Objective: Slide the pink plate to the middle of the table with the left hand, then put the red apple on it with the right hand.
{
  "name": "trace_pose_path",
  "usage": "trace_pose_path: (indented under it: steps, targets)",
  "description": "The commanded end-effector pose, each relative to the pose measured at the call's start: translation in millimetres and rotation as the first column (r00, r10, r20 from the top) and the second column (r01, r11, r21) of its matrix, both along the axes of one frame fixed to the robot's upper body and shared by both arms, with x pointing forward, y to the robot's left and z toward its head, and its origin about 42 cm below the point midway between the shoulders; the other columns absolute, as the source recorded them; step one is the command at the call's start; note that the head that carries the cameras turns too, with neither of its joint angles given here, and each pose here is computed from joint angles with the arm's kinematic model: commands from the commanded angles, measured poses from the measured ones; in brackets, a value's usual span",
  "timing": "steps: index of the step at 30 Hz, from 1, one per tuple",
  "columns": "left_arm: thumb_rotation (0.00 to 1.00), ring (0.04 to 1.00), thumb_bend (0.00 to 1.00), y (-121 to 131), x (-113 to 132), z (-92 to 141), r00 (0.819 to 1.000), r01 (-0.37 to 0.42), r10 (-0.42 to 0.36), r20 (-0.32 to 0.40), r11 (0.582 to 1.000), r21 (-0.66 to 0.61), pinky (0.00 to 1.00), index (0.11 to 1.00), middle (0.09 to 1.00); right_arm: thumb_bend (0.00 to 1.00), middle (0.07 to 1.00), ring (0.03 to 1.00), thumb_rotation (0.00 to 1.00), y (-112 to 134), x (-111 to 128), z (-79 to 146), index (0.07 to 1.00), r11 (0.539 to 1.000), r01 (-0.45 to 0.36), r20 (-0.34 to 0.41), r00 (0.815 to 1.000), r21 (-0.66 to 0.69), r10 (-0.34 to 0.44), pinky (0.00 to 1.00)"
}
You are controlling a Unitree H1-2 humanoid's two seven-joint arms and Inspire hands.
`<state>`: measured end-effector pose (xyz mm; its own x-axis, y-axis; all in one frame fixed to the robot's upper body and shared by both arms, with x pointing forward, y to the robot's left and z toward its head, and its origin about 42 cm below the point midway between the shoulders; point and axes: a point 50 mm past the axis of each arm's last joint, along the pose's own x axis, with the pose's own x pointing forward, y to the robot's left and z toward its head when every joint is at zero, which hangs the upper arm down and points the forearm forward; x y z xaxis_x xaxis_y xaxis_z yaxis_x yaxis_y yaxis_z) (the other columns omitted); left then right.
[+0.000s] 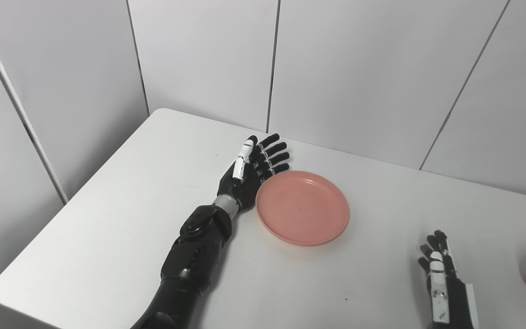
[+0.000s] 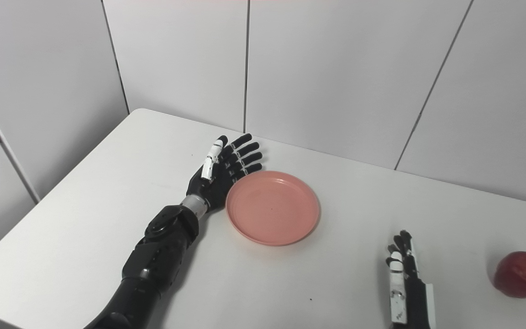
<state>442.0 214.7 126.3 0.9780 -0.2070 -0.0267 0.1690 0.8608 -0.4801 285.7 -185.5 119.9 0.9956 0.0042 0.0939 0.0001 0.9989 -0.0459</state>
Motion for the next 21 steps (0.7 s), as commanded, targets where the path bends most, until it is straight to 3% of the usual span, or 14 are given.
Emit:
trace_pose_path:
  steps: [1,13,21]
  targets:
    - [1.0,0.811,0.33,-5.8,-26.5,-48.9,0.979,0.022,-0.019,-0.204,1.0,0.013,0.78,0.804,0.816,0.17,0.952,0.939,1.0,4.3,4.1,14.7,0.961,1.0,0.007,0.049,0.999,0.011,-0.007,0.93]
    - [1.0,0.808,0.31,-29.1,-35.7,-45.9,0.974,0.048,-0.044,-0.223,0.999,0.014,0.8,0.812,0.816,0.17,0.948,0.937,1.0,9.2,4.6,19.5,0.955,1.0,0.026,0.054,0.998,0.001,-0.026,0.93]
    - [1.0,0.819,0.31,-57.5,-50.2,-43.5,0.969,0.108,-0.108,-0.222,0.994,-0.01,0.81,0.817,0.824,0.19,0.936,0.93,1.0,11.4,5.8,23.8,0.944,0.999,0.054,0.047,0.997,0.008,-0.054,0.96]
